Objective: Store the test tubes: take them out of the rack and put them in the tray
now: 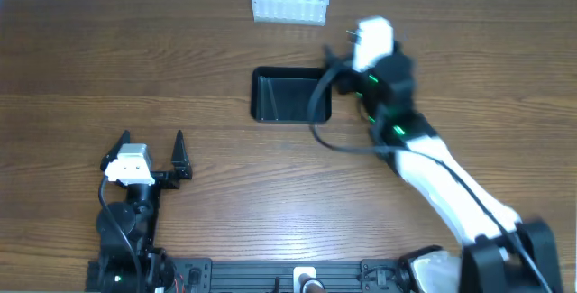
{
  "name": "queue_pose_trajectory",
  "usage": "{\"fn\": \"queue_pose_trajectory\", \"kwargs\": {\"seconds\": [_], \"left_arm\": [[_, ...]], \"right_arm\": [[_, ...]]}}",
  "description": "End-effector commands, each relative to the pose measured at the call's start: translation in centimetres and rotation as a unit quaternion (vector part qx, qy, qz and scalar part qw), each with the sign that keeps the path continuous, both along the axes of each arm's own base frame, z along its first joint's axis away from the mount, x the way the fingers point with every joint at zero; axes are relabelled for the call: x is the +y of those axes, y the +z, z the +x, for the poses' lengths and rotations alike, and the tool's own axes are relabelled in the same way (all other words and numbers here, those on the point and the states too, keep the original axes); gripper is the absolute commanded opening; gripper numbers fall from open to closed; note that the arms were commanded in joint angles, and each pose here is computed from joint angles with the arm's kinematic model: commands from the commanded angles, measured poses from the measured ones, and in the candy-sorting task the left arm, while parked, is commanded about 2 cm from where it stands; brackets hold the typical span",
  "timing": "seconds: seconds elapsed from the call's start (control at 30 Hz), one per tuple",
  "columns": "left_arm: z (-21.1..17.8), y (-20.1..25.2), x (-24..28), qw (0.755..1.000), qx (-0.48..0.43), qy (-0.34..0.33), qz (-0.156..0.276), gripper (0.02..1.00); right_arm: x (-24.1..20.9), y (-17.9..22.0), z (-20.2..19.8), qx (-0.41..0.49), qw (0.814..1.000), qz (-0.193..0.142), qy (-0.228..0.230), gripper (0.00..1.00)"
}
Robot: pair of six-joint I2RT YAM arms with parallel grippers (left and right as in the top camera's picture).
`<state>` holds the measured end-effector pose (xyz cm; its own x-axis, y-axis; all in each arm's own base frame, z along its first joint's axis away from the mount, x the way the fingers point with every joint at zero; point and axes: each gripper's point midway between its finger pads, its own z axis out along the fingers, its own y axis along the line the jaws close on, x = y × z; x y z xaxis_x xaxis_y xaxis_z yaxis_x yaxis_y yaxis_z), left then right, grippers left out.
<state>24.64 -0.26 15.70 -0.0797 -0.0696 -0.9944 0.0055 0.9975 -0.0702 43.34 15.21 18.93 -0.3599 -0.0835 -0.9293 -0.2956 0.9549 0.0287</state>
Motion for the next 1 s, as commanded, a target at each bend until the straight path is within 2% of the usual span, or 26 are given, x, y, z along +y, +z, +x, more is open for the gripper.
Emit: {"fn": "queue_pose_trajectory", "kwargs": {"seconds": [0.03,0.13,0.23,0.3,0.5,0.8,1.0], "left_arm": [[0.0,-0.1,-0.1,1.0,-0.001,-0.004,0.007,1.0],[0.0,-0.1,-0.1,1.0,-0.001,-0.004,0.007,0.998],[0.0,-0.1,-0.1,1.0,-0.001,-0.004,0.007,1.0],[0.0,-0.1,-0.1,1.0,-0.001,-0.004,0.007,0.998],[0.0,-0.1,-0.1,1.0,-0.001,-0.004,0.007,1.0],[0.0,-0.1,-0.1,1.0,-0.001,-0.004,0.007,1.0],[0.0,-0.1,-0.1,1.0,-0.001,-0.004,0.007,1.0]], "right_arm": [[6.2,0.0,3.0,0.04,0.998,0.039,0.022,0.934],[8.8,-0.9,5.2,0.071,0.997,0.044,0.003,0.93],[10.3,-1.7,7.7,0.088,0.995,0.032,-0.028,0.93],[10.9,-2.6,10.2,0.097,0.993,0.018,-0.064,0.93],[10.9,-4.4,14.1,0.102,0.988,0.001,-0.113,0.928],[8.6,-5.6,16.5,0.09,0.982,-0.016,-0.164,0.928],[7.8,-5.2,17.3,0.075,0.983,-0.02,-0.165,0.934]]}}
